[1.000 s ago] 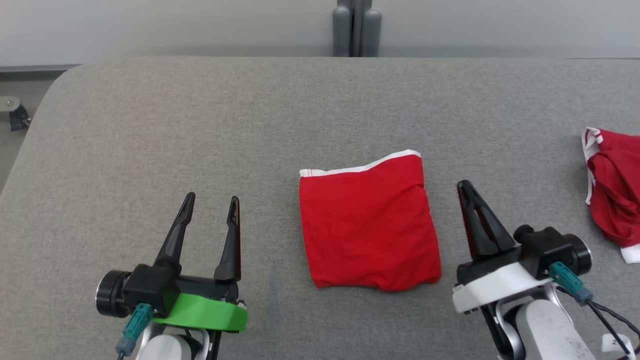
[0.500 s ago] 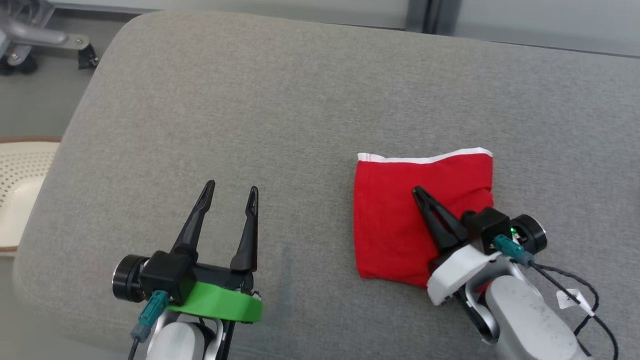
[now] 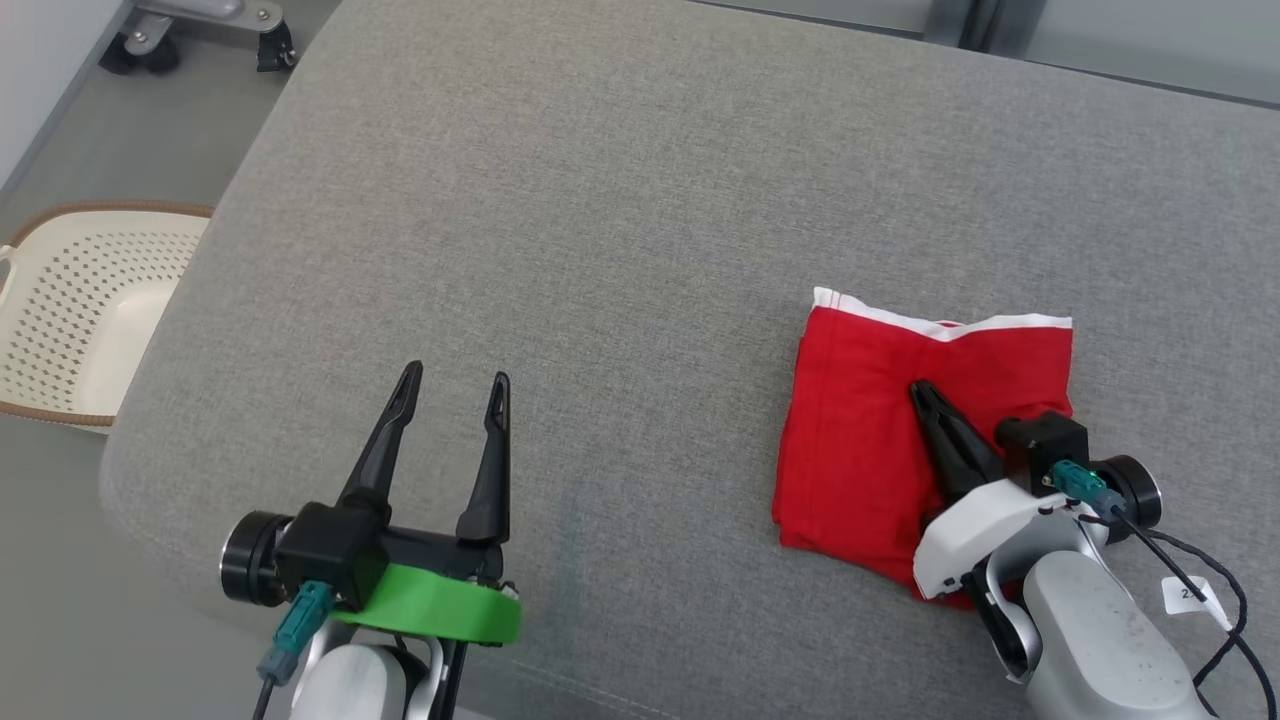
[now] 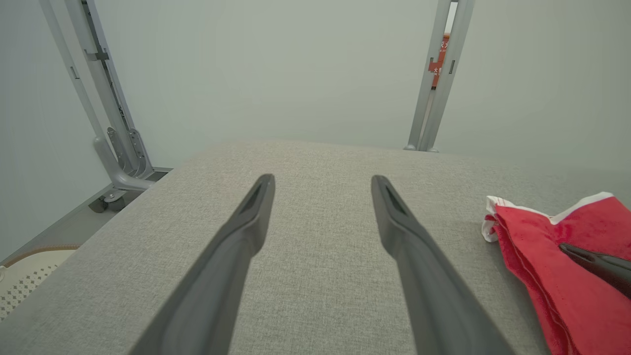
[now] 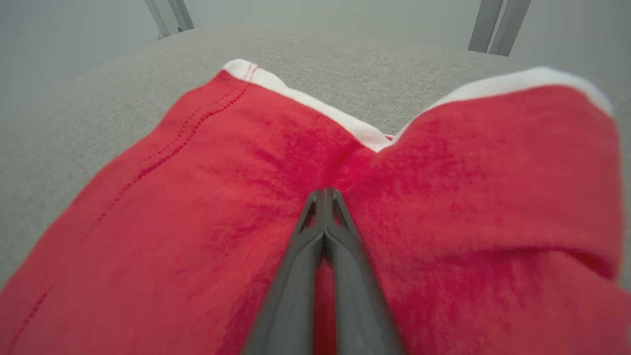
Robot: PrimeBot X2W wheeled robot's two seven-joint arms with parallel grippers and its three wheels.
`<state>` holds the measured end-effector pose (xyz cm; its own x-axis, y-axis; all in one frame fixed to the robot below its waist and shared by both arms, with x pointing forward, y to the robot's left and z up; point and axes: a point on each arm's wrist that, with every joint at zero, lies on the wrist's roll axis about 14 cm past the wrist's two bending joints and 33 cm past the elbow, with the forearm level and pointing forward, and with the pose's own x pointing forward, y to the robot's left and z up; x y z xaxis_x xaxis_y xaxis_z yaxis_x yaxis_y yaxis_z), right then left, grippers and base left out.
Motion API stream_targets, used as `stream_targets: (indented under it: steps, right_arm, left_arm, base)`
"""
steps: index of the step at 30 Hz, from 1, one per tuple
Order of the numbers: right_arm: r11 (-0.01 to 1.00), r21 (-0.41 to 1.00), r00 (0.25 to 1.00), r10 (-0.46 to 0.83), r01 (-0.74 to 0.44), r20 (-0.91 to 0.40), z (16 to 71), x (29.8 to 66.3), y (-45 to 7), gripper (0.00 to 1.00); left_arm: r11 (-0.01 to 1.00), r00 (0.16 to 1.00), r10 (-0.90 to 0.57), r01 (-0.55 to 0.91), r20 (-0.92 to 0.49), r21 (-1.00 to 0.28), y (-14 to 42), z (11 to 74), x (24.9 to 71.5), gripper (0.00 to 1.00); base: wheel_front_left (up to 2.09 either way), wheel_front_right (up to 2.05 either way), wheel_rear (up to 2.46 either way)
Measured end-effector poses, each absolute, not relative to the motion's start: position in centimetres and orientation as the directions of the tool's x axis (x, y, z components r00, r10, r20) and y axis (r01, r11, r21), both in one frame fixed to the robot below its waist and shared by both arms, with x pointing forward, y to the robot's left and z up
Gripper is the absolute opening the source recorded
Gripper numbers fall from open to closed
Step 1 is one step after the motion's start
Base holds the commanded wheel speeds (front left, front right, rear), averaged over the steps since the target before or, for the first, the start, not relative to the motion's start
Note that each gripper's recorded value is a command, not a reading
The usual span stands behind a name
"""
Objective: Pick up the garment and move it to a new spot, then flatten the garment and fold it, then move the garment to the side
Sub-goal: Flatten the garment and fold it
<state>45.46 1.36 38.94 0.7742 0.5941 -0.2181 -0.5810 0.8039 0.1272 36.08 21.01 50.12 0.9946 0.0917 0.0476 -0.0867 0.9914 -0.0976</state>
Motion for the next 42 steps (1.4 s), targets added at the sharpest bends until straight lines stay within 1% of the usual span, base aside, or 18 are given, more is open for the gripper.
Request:
stream_targets:
  steps: [3,8,11,13,17,18,21,26,30,34,35,36,37,42]
  right_arm:
    - [0.815,0.137,0.785,0.580,-0.564,-0.217,39.1,45.4,0.8,0.00]
    - [0.832,0.148,0.817,0.554,-0.535,-0.158,41.1,45.9,-0.1,0.00]
    - [0.853,0.141,0.843,0.519,-0.502,-0.139,42.0,46.1,-1.5,0.00]
    - [0.872,0.140,0.860,0.487,-0.469,-0.153,41.8,46.0,-2.9,0.00]
    - [0.898,0.170,0.868,0.436,-0.405,-0.237,39.6,44.2,-5.0,0.00]
    - [0.902,0.173,0.873,0.428,-0.396,-0.233,39.9,44.1,-5.2,0.00]
    - [0.908,0.173,0.891,0.412,-0.383,-0.190,41.4,44.2,-5.8,0.00]
    - [0.918,0.166,0.925,0.374,-0.360,-0.064,45.5,44.8,-7.2,0.00]
    - [0.932,0.165,0.945,0.327,-0.323,0.003,47.7,43.9,-9.0,0.00]
    - [0.952,0.171,0.967,0.251,-0.254,0.039,48.8,42.8,-11.8,0.00]
    - [0.956,0.172,0.971,0.233,-0.239,0.050,49.2,42.5,-12.4,0.08]
    - [0.959,0.169,0.973,0.220,-0.228,0.063,49.6,42.3,-12.9,0.42]
    - [0.961,0.167,0.975,0.211,-0.221,0.075,50.0,42.1,-13.2,1.00]
    - [0.969,0.144,0.978,0.188,-0.199,0.088,50.5,40.3,-14.1,1.00]
  left_arm:
    - [0.993,0.996,0.071,-0.065,0.052,-0.103,20.3,50.2,36.4,1.00]
    - [0.994,0.997,0.035,-0.027,0.067,-0.110,19.2,50.5,37.2,1.00]
    - [0.994,0.997,0.013,-0.004,0.077,-0.110,18.6,50.7,37.5,1.00]
    - [0.994,0.996,-0.007,0.016,0.084,-0.109,18.1,50.9,37.7,1.00]
    - [0.992,0.994,-0.043,0.054,0.099,-0.116,16.9,51.3,38.0,1.00]
    - [0.991,0.994,-0.052,0.064,0.101,-0.119,16.6,51.3,38.0,1.00]
    - [0.988,0.991,-0.079,0.092,0.108,-0.122,15.8,51.4,38.2,1.00]
    - [0.984,0.986,-0.113,0.128,0.124,-0.123,14.7,51.9,38.6,1.00]
    - [0.981,0.984,-0.130,0.146,0.125,-0.129,14.1,51.8,38.7,1.00]
    - [0.979,0.981,-0.138,0.156,0.135,-0.133,13.7,52.1,38.8,1.00]
    - [0.978,0.980,-0.145,0.163,0.138,-0.134,13.5,52.2,38.7,1.00]
    - [0.976,0.979,-0.153,0.171,0.137,-0.134,13.2,52.2,38.7,1.00]
    - [0.975,0.978,-0.158,0.176,0.136,-0.135,13.0,52.1,38.6,1.00]
    - [0.969,0.973,-0.189,0.207,0.135,-0.134,11.9,52.1,38.3,1.00]
  base:
    - [0.00,0.00,0.00]
    - [0.00,0.00,0.00]
    - [0.00,0.00,0.00]
    - [0.00,0.00,0.00]
    - [0.00,0.00,0.00]
    - [0.00,0.00,0.00]
    - [0.00,0.00,0.00]
    - [0.00,0.00,0.00]
    - [0.00,0.00,0.00]
    - [0.00,0.00,0.00]
    - [0.00,0.00,0.00]
    - [0.00,0.00,0.00]
    - [0.00,0.00,0.00]
    - [0.00,0.00,0.00]
